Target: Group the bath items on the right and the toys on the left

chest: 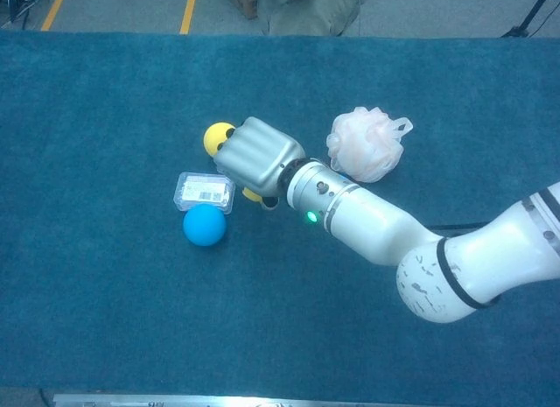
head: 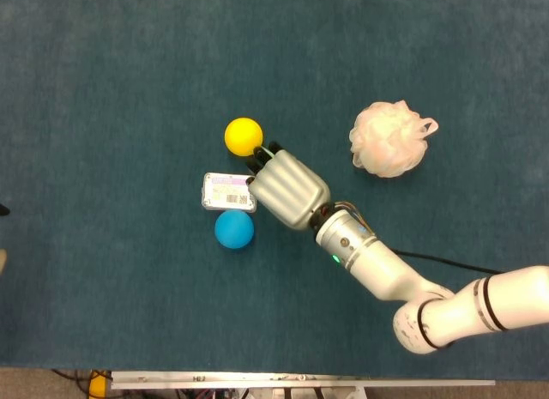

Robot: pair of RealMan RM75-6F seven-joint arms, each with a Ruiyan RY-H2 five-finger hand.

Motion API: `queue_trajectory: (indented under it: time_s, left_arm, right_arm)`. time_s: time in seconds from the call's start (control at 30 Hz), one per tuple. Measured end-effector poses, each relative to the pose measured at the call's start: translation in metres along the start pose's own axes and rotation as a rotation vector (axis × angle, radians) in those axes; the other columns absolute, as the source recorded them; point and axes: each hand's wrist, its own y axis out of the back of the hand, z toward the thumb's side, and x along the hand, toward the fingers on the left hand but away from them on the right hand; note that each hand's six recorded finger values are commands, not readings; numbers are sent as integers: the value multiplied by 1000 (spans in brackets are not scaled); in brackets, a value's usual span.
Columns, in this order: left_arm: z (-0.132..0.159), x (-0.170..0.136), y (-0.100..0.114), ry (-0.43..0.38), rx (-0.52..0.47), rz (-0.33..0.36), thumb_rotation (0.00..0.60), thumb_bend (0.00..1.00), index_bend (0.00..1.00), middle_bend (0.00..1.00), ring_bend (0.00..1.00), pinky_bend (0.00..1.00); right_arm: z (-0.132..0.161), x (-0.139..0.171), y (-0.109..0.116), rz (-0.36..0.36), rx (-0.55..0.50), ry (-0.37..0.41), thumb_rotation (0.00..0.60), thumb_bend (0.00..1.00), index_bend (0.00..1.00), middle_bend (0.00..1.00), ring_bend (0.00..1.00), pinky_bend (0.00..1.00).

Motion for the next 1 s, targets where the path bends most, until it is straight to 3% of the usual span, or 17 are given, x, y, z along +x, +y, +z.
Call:
queue_trajectory:
  time_s: [0.3, 0.63, 1.0]
  left_arm:
    - [-2, -1, -1, 5, 0, -4, 600, 337, 318, 271, 226, 200]
    - [1, 2, -2, -10, -1, -1, 600, 337, 315, 270, 225, 199]
    - [1, 11, -1, -31, -6, -25, 600, 337, 315, 271, 225, 199]
  right_arm:
    - [12, 14, -4, 2, 27, 49, 600, 118, 511, 344, 218, 321]
    - [6, 25, -4, 20, 51, 49, 600, 113, 254, 279, 172, 312]
    - [-19, 36, 9, -1, 5, 13, 600, 113, 248, 272, 162, 304]
